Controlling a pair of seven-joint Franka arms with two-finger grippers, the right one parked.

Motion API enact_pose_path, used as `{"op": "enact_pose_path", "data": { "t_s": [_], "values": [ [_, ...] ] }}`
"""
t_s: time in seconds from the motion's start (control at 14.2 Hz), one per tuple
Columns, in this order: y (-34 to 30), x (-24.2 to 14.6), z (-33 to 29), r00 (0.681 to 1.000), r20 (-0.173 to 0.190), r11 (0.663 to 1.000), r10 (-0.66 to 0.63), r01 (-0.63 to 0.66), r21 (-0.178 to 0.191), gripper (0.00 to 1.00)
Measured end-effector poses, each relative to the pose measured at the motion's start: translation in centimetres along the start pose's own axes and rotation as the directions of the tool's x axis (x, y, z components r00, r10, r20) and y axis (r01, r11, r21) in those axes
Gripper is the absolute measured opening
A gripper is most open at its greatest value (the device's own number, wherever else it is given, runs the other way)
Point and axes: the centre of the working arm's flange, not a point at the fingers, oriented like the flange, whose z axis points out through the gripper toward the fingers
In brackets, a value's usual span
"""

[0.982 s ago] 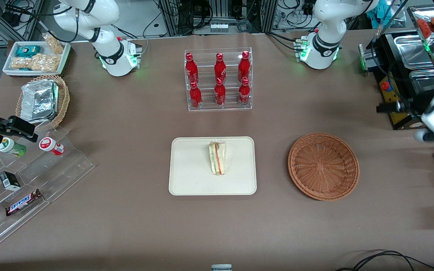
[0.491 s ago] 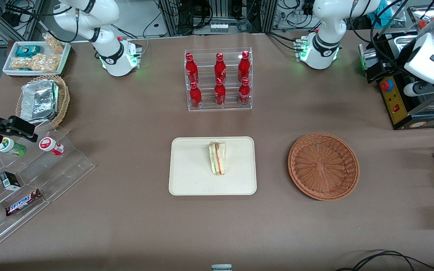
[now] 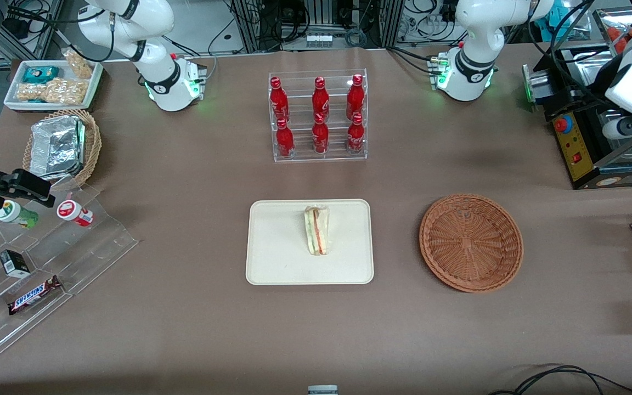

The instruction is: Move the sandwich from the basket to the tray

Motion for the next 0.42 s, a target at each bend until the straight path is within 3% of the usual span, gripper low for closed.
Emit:
{"op": "enact_pose_path", "data": {
  "t_s": [0.42],
  "values": [
    [-0.2, 0.17, -0.79, 1.0, -0.018, 1.0, 0.002, -0.002, -0.007, 1.0]
  ]
}}
